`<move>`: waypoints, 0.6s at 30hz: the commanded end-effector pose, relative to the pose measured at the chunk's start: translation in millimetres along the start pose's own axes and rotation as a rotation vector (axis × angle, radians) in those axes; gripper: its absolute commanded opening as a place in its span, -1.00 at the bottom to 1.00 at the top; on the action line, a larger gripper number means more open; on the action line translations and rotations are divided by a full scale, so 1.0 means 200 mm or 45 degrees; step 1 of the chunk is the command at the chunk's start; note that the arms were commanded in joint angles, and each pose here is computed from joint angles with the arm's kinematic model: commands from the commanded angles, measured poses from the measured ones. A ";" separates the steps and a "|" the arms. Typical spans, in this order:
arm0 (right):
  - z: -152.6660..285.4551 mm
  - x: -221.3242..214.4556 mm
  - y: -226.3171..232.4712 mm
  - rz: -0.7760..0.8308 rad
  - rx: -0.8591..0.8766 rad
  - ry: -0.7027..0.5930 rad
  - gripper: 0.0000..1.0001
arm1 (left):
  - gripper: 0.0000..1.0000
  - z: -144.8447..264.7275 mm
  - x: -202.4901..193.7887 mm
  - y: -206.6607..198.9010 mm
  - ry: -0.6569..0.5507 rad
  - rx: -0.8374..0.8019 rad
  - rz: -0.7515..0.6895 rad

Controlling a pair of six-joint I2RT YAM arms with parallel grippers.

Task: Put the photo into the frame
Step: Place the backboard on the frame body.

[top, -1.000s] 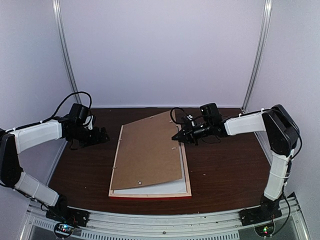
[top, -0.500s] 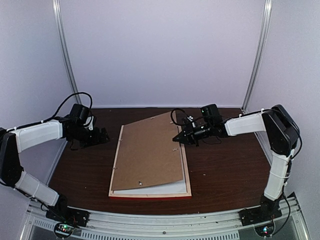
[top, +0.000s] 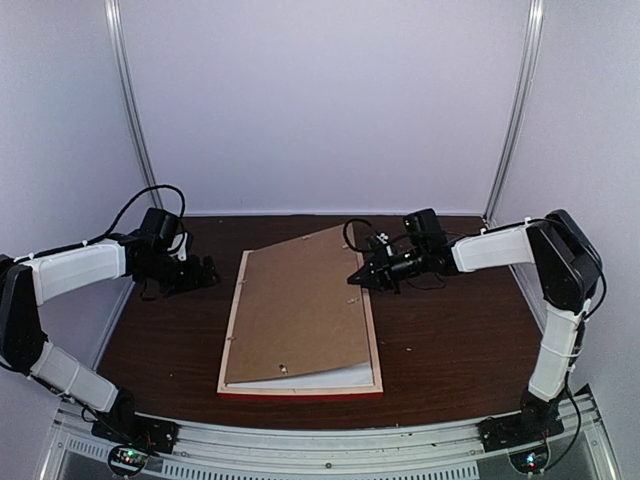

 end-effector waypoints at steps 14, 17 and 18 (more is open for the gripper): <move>0.02 -0.03 -0.01 0.029 -0.015 -0.009 -1.00 | 0.95 0.00 0.04 -0.02 -0.022 -0.035 -0.018; 0.02 -0.03 -0.02 0.029 -0.020 -0.002 -1.00 | 0.95 0.00 0.04 -0.03 -0.021 -0.036 -0.016; 0.02 -0.03 -0.02 0.027 -0.022 -0.001 -1.00 | 0.95 -0.01 0.04 -0.03 -0.018 -0.038 -0.015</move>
Point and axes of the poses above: each gripper's point midway between its finger pads, its own z axis back along the fingers, its own y axis along the line the jaws close on, x = y × z, the point moved 7 cm from there along z, back along the fingers, and after that the axes turned 1 degree about z, right-handed, at the moved point
